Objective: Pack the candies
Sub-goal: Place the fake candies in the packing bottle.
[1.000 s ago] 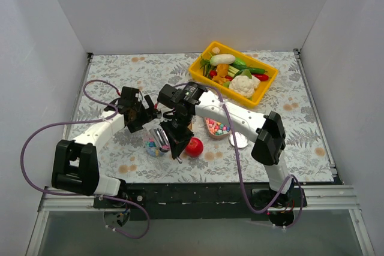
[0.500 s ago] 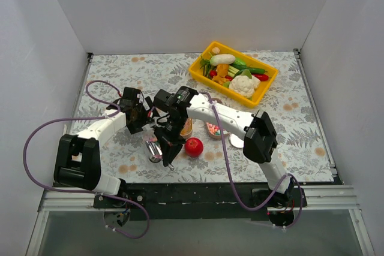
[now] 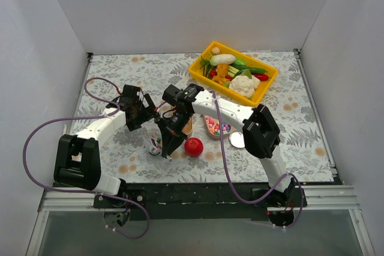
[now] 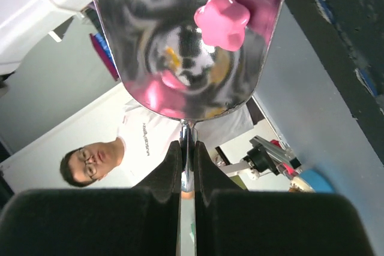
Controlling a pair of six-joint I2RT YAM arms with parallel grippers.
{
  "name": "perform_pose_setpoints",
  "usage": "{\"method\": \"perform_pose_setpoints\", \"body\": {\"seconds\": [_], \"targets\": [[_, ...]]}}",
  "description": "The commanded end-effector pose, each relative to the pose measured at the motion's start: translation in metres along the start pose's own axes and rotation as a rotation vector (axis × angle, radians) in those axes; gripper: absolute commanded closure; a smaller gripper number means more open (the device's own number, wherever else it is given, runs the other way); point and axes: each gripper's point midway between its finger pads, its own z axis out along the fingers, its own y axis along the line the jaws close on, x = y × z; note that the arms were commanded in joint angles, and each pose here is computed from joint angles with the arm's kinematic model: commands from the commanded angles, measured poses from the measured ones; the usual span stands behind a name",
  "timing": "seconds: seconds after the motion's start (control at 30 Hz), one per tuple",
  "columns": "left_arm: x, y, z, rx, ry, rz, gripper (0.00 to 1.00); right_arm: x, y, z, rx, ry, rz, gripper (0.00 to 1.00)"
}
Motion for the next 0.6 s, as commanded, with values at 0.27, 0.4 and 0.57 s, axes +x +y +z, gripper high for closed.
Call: {"method": "perform_pose_setpoints", "body": {"seconds": [0.27,0.4,0.57], "targets": [[-0.017,-0.005,-0.006,-0.009,-0.056,0.001,0.02,0.031,0.027,-0.017,-0.184,0.084,0.014,0.99],[-0.016,-0.004,-0.005,-0.012,-0.056,-0.003,0.02,0.028,0.029,-0.017,-0.196,0.086,0.024,0.99],[-0.017,-0.003,-0.006,-0.015,-0.065,-0.009,0.02,0.025,0.022,-0.017,-0.188,0.081,0.047,0.99]]}}
